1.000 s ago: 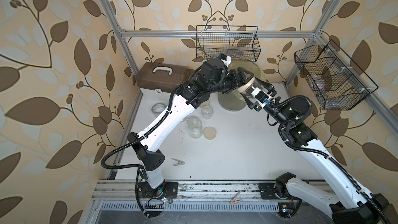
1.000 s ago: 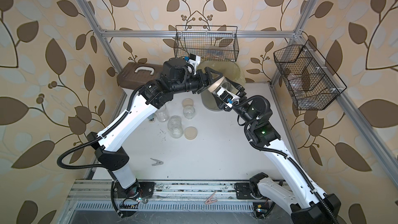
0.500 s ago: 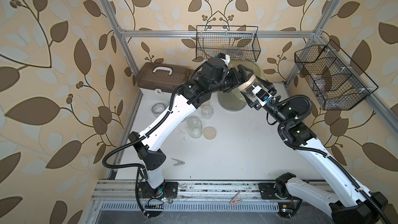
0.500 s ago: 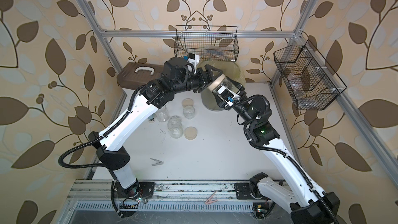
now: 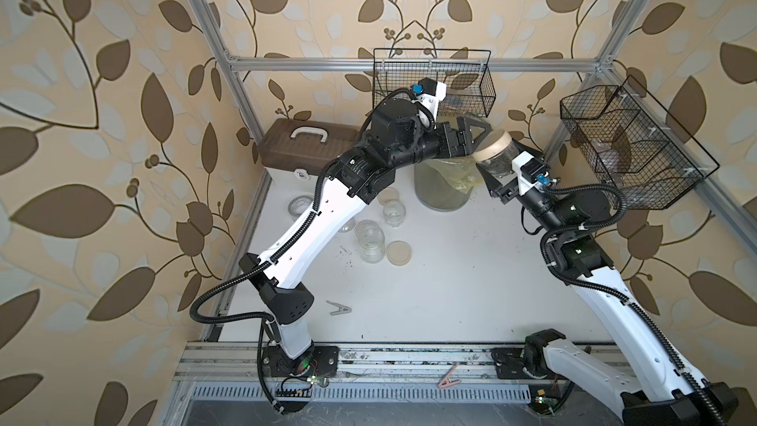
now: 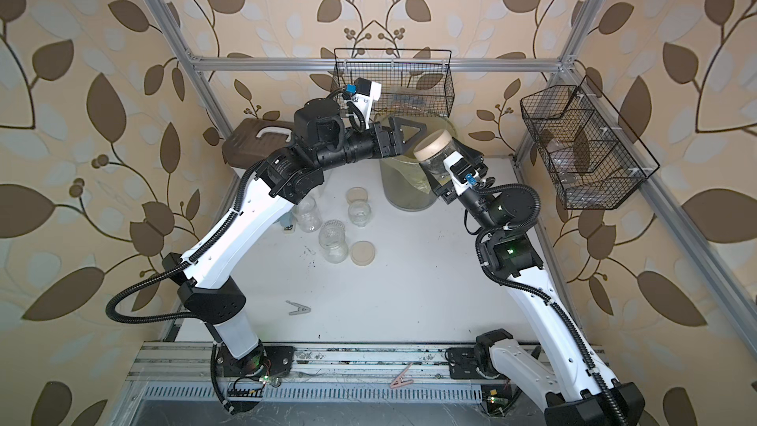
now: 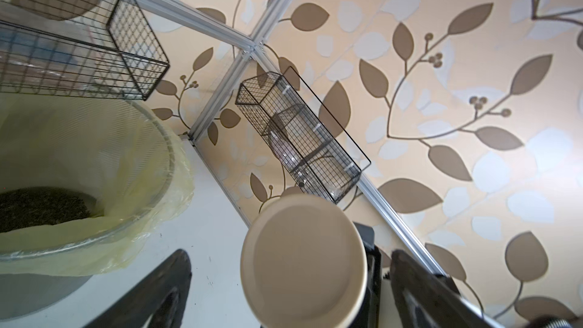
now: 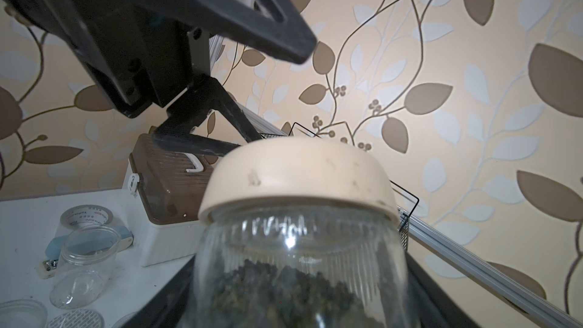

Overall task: Empty moldy tea leaves from jars
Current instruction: Unscrew the lid from the jar, then place the lid at the center of the board, then adjust the jar.

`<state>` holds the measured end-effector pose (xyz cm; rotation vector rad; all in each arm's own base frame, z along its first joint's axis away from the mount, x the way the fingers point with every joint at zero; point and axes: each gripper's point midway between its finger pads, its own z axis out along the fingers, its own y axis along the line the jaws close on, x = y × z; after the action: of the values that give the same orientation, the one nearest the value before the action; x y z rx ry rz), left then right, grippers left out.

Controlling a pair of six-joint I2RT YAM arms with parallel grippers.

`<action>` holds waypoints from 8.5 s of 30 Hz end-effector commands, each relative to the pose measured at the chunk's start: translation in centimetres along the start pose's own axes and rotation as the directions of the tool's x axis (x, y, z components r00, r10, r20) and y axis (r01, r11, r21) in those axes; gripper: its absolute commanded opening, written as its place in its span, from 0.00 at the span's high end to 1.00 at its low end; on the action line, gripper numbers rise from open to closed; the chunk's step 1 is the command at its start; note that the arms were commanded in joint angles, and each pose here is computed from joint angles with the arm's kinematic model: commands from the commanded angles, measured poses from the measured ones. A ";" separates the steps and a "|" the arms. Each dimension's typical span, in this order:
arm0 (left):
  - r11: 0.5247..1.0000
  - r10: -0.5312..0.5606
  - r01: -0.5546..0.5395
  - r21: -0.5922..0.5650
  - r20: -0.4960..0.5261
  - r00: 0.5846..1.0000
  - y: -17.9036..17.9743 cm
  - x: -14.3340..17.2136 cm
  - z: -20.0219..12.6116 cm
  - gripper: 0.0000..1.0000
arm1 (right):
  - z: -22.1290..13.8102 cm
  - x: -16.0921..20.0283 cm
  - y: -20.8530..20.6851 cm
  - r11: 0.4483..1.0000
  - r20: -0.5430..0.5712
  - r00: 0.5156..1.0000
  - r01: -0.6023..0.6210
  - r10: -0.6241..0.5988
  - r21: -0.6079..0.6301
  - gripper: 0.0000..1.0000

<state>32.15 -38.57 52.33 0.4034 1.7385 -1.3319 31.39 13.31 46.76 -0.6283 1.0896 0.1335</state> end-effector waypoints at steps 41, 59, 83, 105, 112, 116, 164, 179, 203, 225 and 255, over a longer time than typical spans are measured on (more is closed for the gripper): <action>0.925 0.317 -0.268 0.271 -0.159 0.935 -4.2 3.2 -2.3 0.06 | -0.8 -4.8 3.6 0.967 0.177 0.983 -0.006 0.053 -0.254 0.57; 0.937 0.294 -0.248 0.245 -0.170 0.941 -3.3 3.4 -1.5 0.14 | -0.7 -4.6 3.6 0.967 0.170 0.984 -0.001 0.046 -0.255 0.57; 0.887 -0.363 0.399 -0.233 0.180 0.914 4.7 -1.8 -1.6 0.58 | 1.4 1.2 0.0 0.936 -0.105 0.932 0.351 -0.347 0.030 0.58; 0.840 0.013 0.080 -0.536 0.168 0.986 8.9 0.5 -3.7 0.63 | -1.8 -4.3 -2.4 0.988 0.115 0.993 0.004 -0.022 0.157 0.58; 0.760 0.182 -0.152 -0.632 -0.017 0.983 12.6 8.8 -3.0 0.64 | -3.6 -7.2 -3.0 0.983 0.166 0.986 -0.060 0.031 0.173 0.59; 0.745 0.189 -0.194 -0.638 -0.077 0.979 14.3 13.7 -1.6 0.64 | -4.4 -7.8 -2.8 0.985 0.160 0.987 -0.059 0.032 0.164 0.59; 0.487 -0.079 -0.284 -0.826 -0.365 0.928 33.4 32.0 2.2 0.01 | -5.5 -7.4 -2.1 0.988 0.084 0.995 -0.065 0.054 0.140 0.60; 0.764 0.073 -0.094 -0.638 -0.060 0.996 17.8 14.5 1.4 0.01 | -4.1 -6.9 -1.9 0.985 0.108 0.987 -0.128 0.116 0.112 0.60; 0.984 -0.105 0.067 0.168 0.225 0.969 -3.6 1.6 0.8 0.01 | -2.3 -7.9 -1.5 0.980 0.170 0.969 -0.193 0.182 0.055 0.60; 0.990 -0.037 0.006 0.141 0.223 0.974 -5.2 0.4 -2.3 0.01 | -1.0 -6.8 0.2 0.976 0.145 0.965 -0.216 0.218 -0.032 0.60; 1.000 -0.020 0.020 -0.008 0.097 0.995 -2.1 3.0 0.2 0.10 | 0.0 -6.1 2.9 0.969 0.102 0.972 -0.193 0.211 -0.157 0.59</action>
<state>29.25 -40.45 50.34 0.3050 1.6844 -1.3660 28.86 16.88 47.62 -0.6106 1.1430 0.4418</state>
